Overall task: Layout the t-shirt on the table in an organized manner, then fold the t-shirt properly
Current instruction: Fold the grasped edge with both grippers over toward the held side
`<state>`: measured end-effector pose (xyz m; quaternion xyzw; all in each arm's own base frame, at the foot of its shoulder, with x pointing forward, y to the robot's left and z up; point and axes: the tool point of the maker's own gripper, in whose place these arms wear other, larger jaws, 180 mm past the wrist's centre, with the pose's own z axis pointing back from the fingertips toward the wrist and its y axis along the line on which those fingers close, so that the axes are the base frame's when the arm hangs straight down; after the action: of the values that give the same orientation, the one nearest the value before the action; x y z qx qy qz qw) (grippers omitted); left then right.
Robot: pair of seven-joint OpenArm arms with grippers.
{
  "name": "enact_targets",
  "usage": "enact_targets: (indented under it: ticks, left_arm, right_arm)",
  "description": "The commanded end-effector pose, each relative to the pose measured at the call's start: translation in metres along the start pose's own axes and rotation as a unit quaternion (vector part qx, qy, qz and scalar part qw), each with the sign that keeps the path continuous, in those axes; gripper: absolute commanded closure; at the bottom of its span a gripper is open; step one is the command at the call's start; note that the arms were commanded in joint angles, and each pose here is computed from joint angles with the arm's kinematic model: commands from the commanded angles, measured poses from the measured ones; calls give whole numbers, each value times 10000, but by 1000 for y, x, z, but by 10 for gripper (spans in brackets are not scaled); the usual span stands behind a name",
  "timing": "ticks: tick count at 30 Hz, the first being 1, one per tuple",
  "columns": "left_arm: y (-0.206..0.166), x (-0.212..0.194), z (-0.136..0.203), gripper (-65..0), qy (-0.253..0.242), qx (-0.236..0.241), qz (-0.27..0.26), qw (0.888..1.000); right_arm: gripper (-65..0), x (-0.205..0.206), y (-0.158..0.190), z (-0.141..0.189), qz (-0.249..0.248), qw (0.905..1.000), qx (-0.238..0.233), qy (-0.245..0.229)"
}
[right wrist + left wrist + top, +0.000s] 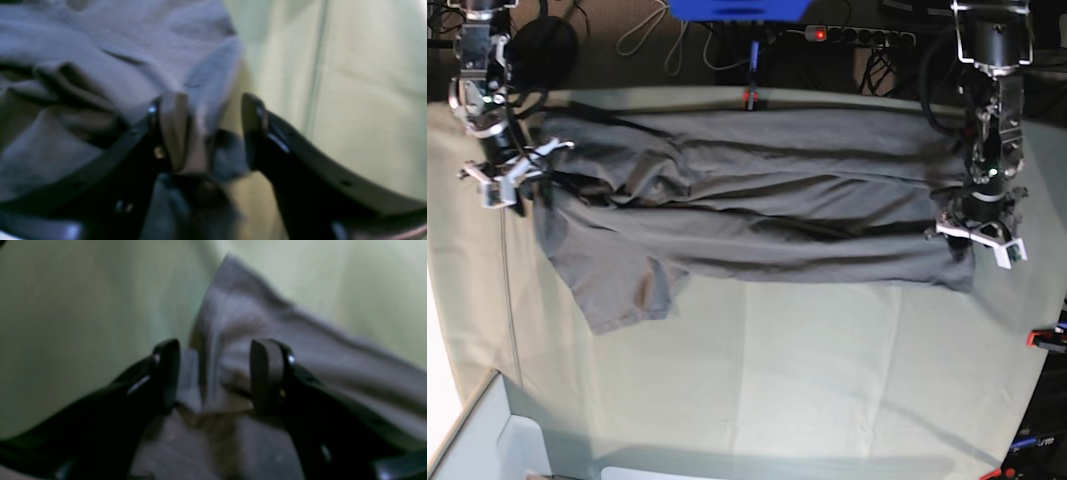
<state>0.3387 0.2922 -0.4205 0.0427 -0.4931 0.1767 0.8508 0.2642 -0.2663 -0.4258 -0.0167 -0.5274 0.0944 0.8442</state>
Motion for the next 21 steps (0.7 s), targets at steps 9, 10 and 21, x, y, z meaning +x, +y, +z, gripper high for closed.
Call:
enact_targets:
  ticks: [9,10,21]
  left_arm:
    - [-7,56,-28,-336,-508,22,109,9986]
    - [-7,56,-33,-336,-473,44,151,9988]
    - [0,48,-79,-337,103,382,510,9979]
  right_arm:
    - [-293,58,-26,-12,1,9963,-355,-781]
    - [-293,60,-27,-15,-27,9961,-369,-795]
    - [-294,73,-48,-46,-214,9948,-514,-859]
